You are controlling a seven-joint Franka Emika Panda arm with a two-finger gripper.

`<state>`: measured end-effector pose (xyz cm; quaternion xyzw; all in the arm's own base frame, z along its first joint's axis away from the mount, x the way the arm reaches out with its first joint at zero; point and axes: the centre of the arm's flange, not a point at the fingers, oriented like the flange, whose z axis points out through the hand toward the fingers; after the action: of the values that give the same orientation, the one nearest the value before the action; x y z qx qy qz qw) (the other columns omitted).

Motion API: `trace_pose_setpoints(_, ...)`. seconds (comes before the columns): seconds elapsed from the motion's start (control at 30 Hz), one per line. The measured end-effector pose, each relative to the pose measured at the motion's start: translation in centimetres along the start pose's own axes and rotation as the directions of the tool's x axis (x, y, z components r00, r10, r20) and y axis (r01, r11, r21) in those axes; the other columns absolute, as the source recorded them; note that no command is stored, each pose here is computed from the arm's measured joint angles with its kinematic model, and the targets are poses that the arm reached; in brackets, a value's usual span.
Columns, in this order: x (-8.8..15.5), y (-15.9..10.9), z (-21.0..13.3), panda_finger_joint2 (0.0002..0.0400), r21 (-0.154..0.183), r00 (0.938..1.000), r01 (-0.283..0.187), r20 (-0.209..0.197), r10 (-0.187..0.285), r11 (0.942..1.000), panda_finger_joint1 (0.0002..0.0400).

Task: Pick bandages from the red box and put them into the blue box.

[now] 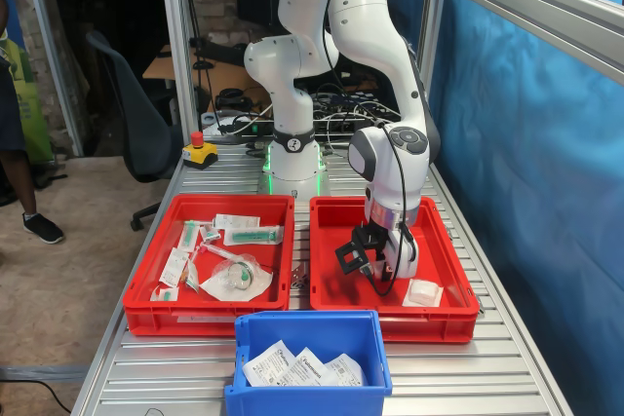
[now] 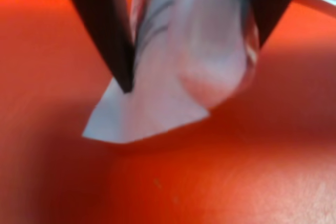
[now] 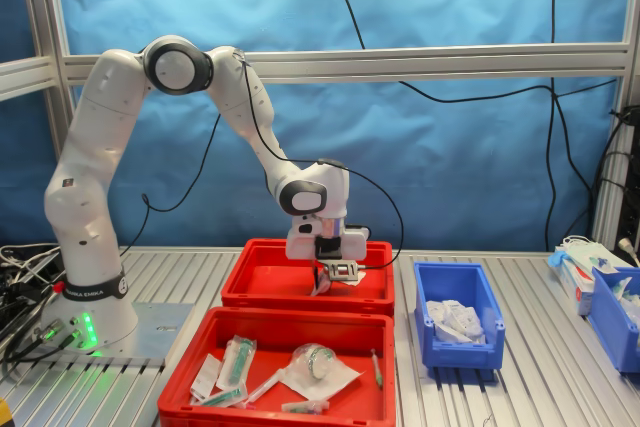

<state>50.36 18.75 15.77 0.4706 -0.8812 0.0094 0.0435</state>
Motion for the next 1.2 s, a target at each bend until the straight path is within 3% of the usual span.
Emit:
trace_pose_setpoints(0.07,0.0,0.0,0.0,0.0184,0.0,1.0,0.0,0.0,0.0,1.0,0.0184)
trace_pose_setpoints(0.1,0.0,0.0,0.0,0.0134,0.0,1.0,0.0,0.0,0.0,1.0,0.0134)
trace_pose_setpoints(0.2,0.0,0.0,0.0,0.0134,0.0,1.0,0.0,0.0,0.0,1.0,0.0134)
trace_pose_setpoints(0.23,0.0,0.0,0.0,0.0085,0.0,1.0,0.0,0.0,0.0,1.0,0.0085)
trace_pose_setpoints(0.37,-0.1,-0.1,-0.1,0.0085,0.001,1.0,0.0,0.002,0.0,1.0,0.0085)
trace_pose_setpoints(0.4,-0.1,-0.1,-0.1,0.006,0.002,1.0,0.0,0.003,0.0,1.0,0.006)
trace_pose_setpoints(0.87,-1.1,-2.1,-2.0,0.006,0.038,0.999,-0.018,0.04,0.017,0.9991,0.006)
trace_pose_setpoints(1.2,-1.0,-3.8,-6.2,0.006,0.082,0.9945,-0.046,0.097,0.038,0.9955,0.006)
